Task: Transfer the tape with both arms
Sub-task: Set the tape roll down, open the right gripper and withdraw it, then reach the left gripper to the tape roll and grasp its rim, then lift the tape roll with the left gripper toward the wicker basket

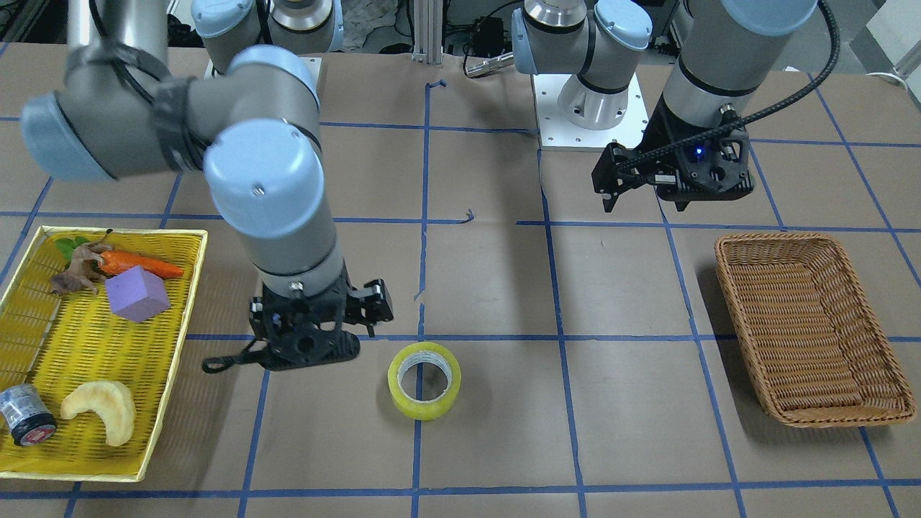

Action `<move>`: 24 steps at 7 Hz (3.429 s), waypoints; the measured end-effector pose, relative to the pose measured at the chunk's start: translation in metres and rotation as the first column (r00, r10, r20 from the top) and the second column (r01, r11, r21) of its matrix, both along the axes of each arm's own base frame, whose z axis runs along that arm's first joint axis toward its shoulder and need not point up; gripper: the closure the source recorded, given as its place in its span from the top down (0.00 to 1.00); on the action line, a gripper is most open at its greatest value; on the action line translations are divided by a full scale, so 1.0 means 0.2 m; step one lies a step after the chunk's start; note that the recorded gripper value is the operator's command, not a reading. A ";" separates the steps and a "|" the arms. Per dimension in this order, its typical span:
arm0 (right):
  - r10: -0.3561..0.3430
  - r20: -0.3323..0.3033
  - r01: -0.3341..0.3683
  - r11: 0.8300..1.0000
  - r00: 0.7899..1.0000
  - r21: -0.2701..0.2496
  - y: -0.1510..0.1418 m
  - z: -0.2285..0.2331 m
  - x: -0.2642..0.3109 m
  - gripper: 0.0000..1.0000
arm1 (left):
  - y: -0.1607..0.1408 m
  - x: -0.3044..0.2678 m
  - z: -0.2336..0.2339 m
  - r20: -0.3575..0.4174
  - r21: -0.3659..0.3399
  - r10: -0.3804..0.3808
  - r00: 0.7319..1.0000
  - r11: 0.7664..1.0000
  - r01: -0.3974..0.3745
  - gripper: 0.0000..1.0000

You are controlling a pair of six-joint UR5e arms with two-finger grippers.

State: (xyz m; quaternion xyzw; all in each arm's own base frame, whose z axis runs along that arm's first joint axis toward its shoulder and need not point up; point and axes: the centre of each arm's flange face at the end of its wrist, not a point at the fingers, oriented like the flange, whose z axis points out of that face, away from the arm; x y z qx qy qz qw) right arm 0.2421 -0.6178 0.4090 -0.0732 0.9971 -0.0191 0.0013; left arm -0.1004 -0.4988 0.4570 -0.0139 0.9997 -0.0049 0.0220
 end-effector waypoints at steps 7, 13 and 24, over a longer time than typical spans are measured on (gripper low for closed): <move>-0.073 0.007 0.073 0.996 0.997 -0.040 0.62 0.52 -0.43 1.00 | -0.46 -0.45 -0.42 -0.201 -0.249 0.104 0.974 0.956 -0.153 1.00; -0.070 0.000 0.070 0.997 0.998 -0.040 0.63 0.51 -0.43 1.00 | -0.56 -0.90 -1.12 -0.270 -0.159 0.059 0.961 0.982 -0.105 1.00; -0.070 0.002 0.070 0.997 0.998 -0.038 0.63 0.51 -0.43 1.00 | -0.58 -0.96 -1.13 -0.247 -0.101 0.058 0.967 0.991 -0.085 0.00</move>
